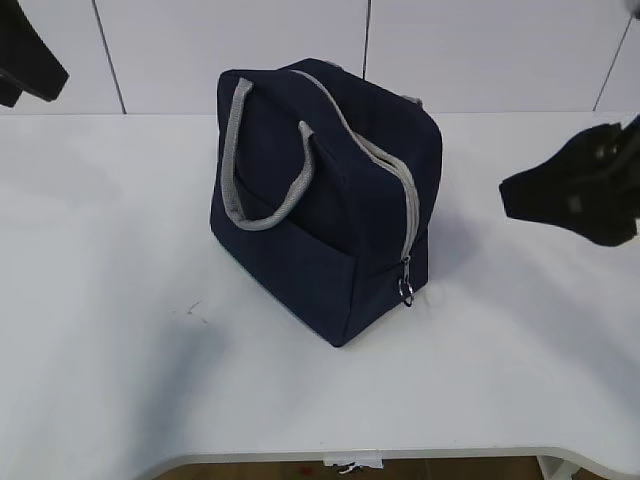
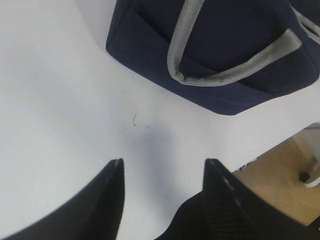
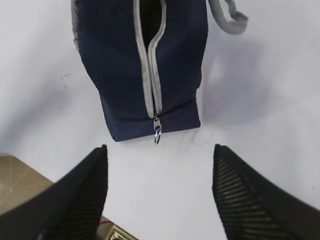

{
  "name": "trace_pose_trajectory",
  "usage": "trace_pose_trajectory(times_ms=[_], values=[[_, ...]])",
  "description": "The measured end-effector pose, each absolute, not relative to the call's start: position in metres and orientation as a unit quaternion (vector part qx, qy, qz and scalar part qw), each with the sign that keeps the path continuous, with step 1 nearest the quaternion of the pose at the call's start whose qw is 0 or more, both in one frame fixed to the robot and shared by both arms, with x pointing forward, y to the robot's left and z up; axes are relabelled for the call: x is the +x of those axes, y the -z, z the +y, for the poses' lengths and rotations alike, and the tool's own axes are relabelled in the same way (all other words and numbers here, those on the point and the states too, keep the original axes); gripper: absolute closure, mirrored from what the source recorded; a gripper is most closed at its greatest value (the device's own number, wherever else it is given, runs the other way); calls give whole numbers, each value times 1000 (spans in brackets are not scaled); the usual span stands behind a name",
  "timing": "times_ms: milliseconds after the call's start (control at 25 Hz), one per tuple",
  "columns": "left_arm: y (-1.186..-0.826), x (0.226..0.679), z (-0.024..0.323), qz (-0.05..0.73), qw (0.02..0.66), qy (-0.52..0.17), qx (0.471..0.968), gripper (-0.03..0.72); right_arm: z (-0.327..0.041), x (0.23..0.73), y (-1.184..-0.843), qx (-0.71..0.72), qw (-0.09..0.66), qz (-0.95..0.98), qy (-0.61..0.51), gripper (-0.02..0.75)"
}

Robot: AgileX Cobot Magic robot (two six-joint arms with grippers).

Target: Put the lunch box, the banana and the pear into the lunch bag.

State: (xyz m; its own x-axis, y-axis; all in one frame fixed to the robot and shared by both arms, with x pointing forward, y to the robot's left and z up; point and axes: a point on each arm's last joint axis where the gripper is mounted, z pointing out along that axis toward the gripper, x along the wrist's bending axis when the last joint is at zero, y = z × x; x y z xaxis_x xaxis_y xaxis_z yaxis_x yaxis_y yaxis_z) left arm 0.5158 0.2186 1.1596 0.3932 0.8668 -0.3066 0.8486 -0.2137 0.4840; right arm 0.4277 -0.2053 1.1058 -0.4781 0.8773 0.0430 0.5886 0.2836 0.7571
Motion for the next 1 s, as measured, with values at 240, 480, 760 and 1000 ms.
trace_pose_trajectory(times_ms=[240, 480, 760, 1000], values=[[-1160, 516, 219, 551, 300, -15, 779, 307, -199, 444, -1091, 462, 216, 773, -377, 232], [-1160, 516, 219, 551, 300, -15, 778, 307, -202, 448, -1057, 445, 276, 741, -420, 232], [-1160, 516, 219, 551, 300, -15, 778, 307, -214, 433, -1009, 436, 323, 713, -444, 232], [-1159, 516, 219, 551, 299, -14, 778, 307, -212, 427, -985, 423, 312, 716, -460, 274]])
